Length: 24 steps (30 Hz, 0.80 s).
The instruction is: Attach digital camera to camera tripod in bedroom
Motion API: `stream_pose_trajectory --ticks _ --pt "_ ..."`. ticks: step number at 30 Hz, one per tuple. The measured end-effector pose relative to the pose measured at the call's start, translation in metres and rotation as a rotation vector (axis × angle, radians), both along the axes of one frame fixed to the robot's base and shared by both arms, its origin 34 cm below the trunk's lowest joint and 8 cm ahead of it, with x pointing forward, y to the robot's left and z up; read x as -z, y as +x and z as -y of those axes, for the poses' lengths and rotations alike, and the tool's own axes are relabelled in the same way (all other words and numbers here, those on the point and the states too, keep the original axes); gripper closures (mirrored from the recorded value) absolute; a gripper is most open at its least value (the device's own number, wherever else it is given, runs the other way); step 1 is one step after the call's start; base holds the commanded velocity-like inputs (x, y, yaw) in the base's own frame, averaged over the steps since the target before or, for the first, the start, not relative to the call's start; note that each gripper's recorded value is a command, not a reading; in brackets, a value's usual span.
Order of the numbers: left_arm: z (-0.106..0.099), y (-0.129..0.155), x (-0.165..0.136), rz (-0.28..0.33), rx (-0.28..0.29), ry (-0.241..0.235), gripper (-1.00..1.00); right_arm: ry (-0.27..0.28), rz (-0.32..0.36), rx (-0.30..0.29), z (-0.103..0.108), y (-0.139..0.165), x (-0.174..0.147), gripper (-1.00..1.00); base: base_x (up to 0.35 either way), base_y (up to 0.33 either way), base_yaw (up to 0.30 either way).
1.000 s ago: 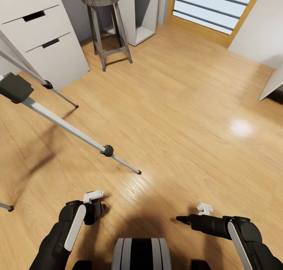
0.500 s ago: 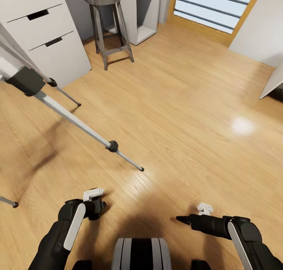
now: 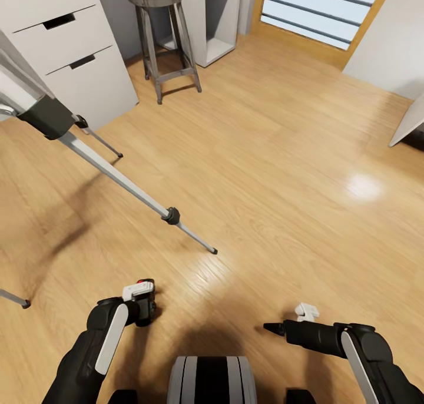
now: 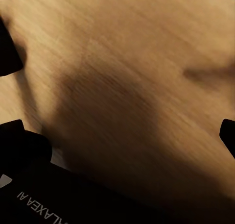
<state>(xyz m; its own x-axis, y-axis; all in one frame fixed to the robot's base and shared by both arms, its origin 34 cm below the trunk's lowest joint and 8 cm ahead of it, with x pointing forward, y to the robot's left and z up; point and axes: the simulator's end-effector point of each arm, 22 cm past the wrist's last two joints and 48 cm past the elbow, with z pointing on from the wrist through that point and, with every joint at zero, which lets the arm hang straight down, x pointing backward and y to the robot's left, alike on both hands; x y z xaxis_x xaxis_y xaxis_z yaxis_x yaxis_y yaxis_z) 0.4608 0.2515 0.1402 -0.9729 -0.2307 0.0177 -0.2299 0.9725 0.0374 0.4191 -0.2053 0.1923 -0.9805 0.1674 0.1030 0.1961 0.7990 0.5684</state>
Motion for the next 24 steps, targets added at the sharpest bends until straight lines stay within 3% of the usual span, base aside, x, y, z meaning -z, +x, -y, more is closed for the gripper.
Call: stream_pose_trajectory --ticks 9,24 --pt "-0.0043 -0.0017 0.0001 -0.007 0.000 0.021 -1.00 -0.007 0.000 -0.004 0.0013 -0.0001 0.0005 -1.00 -0.001 0.001 0.008" --pt "-0.0032 -0.0046 0.0017 -0.015 0.000 0.018 -1.00 -0.007 0.001 -0.006 0.0014 -0.0002 0.0004 -1.00 0.000 0.000 0.108"
